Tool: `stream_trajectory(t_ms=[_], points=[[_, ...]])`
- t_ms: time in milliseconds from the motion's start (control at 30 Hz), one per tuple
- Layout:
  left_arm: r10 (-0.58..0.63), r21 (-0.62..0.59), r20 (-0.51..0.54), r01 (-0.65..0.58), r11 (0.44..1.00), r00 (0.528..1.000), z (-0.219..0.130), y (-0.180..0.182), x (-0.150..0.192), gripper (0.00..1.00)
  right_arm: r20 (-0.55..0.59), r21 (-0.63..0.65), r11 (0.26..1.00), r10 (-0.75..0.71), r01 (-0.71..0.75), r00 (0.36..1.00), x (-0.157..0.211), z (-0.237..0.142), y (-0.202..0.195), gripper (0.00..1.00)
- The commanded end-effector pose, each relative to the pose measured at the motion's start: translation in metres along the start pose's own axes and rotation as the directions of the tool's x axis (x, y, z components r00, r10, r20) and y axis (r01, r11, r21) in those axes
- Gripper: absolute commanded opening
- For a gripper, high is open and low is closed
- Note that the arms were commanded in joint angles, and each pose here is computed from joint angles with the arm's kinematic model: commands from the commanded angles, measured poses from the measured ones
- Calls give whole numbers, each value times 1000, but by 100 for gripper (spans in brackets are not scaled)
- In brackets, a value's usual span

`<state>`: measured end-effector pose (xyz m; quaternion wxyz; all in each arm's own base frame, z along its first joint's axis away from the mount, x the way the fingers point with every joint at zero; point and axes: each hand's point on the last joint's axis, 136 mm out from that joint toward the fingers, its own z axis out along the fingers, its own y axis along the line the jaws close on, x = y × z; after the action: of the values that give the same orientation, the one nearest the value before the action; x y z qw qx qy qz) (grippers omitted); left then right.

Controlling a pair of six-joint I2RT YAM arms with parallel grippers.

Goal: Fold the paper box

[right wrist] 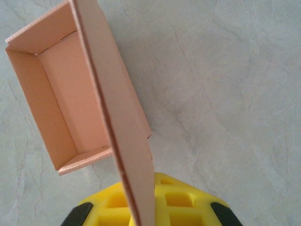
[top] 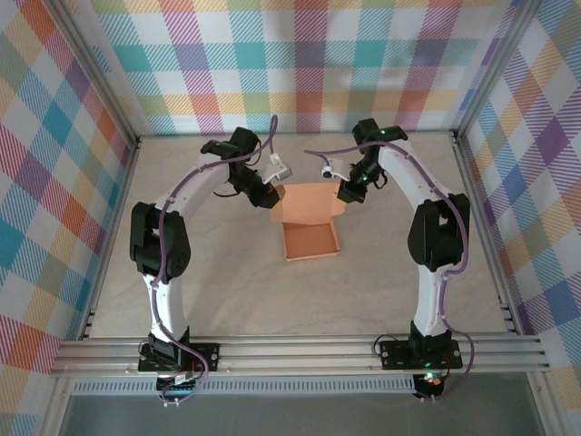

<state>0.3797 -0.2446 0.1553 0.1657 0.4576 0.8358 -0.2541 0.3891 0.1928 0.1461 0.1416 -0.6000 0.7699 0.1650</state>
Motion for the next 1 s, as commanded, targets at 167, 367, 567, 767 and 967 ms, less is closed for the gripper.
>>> stream_trajectory(t_ms=[167,367,567,767,967], points=[[-24,-118,58,31,993,998,-20,-7,-22,0,38,116,988,93,-97,995,-9,-8,-18,0],[-184,-189,185,219,957,965,-23,5,-49,0,16,308,905,305,-295,952,-4,-12,-34,0],[-279,-284,291,361,888,915,-24,15,-69,0,205,443,744,460,-501,864,-14,-26,-43,0],[-309,-314,441,468,826,842,-31,15,-91,0,406,402,602,558,-690,724,-33,-27,-30,0],[-286,-363,489,491,792,824,-22,10,-94,0,612,314,425,593,-849,524,-33,-30,-21,0]])
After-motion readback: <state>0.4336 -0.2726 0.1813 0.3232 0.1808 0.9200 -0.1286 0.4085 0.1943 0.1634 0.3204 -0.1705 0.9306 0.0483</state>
